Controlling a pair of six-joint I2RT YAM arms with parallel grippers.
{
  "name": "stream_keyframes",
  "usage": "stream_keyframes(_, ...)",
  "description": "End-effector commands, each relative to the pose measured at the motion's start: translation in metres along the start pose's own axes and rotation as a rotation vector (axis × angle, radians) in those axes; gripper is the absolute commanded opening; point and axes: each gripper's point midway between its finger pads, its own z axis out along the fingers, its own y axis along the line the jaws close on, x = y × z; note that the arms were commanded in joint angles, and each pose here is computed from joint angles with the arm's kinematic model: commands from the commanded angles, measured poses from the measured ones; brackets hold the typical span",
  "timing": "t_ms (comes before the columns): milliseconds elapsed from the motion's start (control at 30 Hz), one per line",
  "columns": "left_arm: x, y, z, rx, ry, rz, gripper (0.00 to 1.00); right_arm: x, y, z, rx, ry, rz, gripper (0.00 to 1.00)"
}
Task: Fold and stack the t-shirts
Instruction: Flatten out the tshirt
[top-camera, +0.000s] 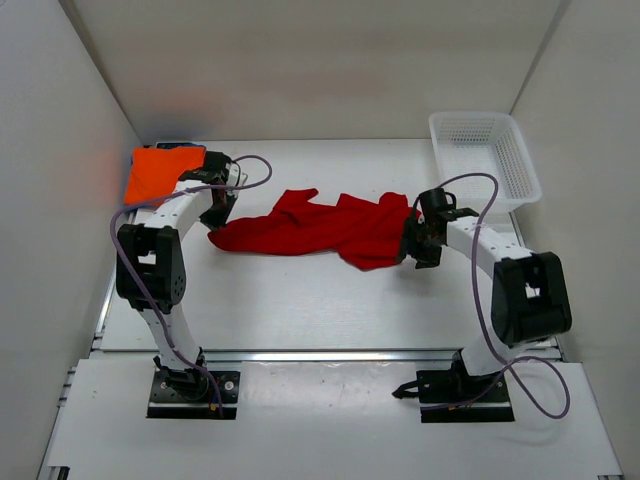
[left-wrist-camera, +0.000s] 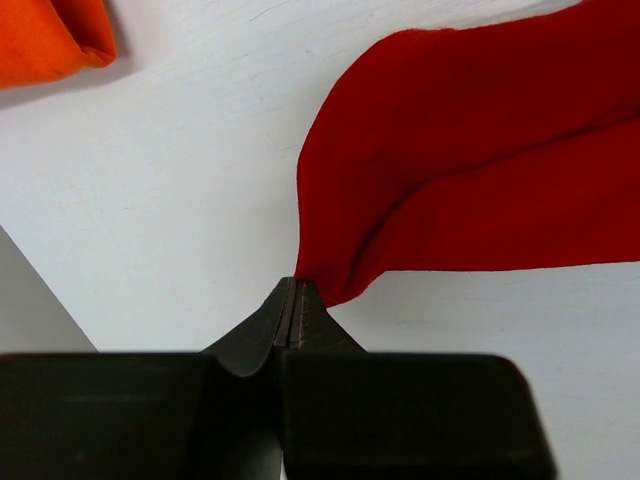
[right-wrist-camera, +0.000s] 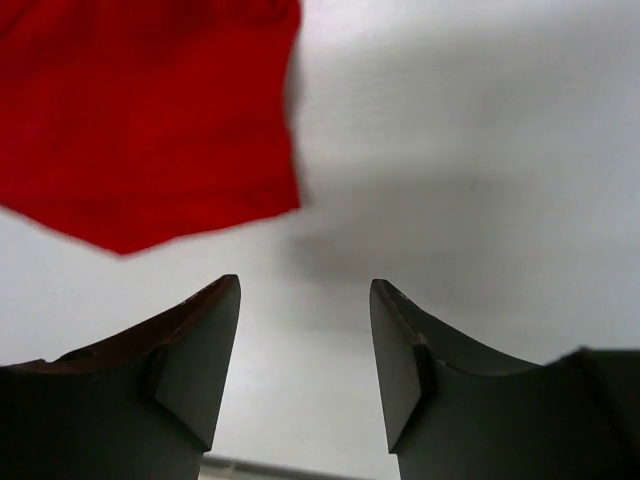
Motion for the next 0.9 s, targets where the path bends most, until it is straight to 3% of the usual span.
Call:
stream_keyframes(0, -0.010, -0.001, -0.019, 0.009, -0.067, -0.016, 0.00, -0.044, 0.014, 0.016, -0.035, -0.131, 0.042, 0.52)
stream_keyframes(233, -0.005, -0.001, -0.016, 0.007, -0.055, -0.012, 0.00, -0.041, 0.020, 0.037, -0.027, -0.107, 0.032, 0.50)
stream_keyframes(400, -0.005, 0.003, -0.016, 0.002, -0.056, -0.034, 0.00, -0.027, 0.017, 0.058, 0.043, -0.018, -0.016, 0.44)
stream_keyframes(500, -0.010, 0.003, -0.017, 0.005, -0.067, -0.031, 0.00, -0.014, 0.017, 0.067, 0.064, 0.051, -0.048, 0.46)
stream_keyframes(567, -0.011, 0.005, -0.020, -0.006, -0.072, -0.032, 0.00, -0.009, 0.015, 0.068, 0.079, 0.075, -0.056, 0.41)
stream_keyframes(700, -0.006, 0.006, -0.019, -0.014, -0.063, -0.030, 0.00, 0.001, 0.019, 0.070, 0.076, 0.100, -0.064, 0.00)
stream_keyframes(867, -0.004, 0.009, -0.020, -0.022, -0.057, -0.021, 0.00, -0.002, 0.009, 0.063, 0.025, 0.093, 0.025, 0.00)
